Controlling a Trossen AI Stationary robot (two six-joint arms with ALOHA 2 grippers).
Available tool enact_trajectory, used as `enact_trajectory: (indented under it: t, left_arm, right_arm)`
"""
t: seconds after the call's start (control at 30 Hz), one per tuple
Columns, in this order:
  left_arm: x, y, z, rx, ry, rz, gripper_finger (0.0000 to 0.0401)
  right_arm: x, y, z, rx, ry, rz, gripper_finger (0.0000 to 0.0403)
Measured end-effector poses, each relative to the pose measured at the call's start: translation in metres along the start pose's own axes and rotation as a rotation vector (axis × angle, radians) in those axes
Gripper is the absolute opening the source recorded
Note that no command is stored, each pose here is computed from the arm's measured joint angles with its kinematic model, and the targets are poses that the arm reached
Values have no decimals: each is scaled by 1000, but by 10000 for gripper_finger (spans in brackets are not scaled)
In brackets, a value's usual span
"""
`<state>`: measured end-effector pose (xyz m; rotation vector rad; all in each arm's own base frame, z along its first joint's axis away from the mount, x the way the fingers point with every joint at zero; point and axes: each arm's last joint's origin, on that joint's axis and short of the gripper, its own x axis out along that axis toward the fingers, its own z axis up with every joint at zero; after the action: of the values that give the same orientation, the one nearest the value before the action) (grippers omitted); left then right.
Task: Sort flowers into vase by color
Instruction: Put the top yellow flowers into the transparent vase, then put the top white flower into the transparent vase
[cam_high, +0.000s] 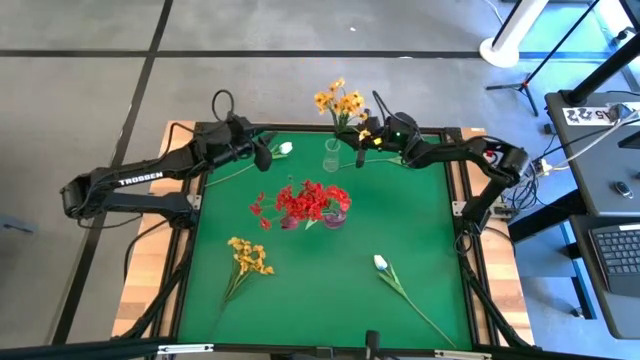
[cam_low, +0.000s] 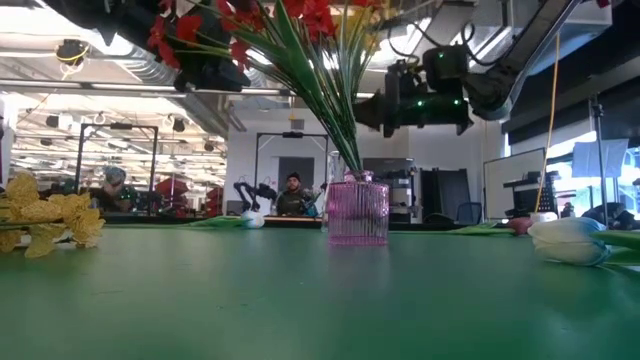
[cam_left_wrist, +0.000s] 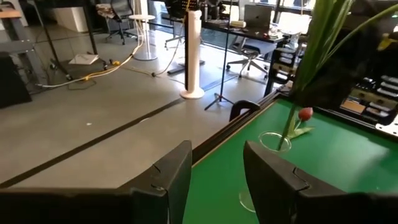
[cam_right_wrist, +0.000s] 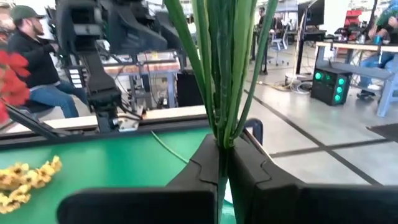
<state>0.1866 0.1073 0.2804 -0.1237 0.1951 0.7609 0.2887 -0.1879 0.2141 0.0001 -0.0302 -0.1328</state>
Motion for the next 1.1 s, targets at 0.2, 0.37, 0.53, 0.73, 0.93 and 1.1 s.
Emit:
enact_trajectory:
  t: [0.2, 0.37, 0.53, 0.73, 0.93, 1.1]
  left_arm:
    - [0, 0, 0, -21, 1, -2, 141]
    - [0, 0, 0, -28, 1, -2, 141]
    - [0, 0, -2, -67, 18, 4, 141]
    - [-1, 3, -12, -71, 124, 32, 140]
    - [-2, 10, -23, -100, 237, 84, 140]
    - [4, 15, -33, -91, 319, 112, 140]
  right_arm:
    - [2, -2, -8, -7, 38, -33, 14]
    - [1, -3, -11, -14, 65, -58, 19]
    - [1, -2, -13, -9, 84, -47, 75]
    - [1, -2, -14, 0, 103, -47, 179]
    - [-6, 2, -1, 7, 137, -46, 251]
    - [-18, 8, 18, -24, 174, -42, 278]
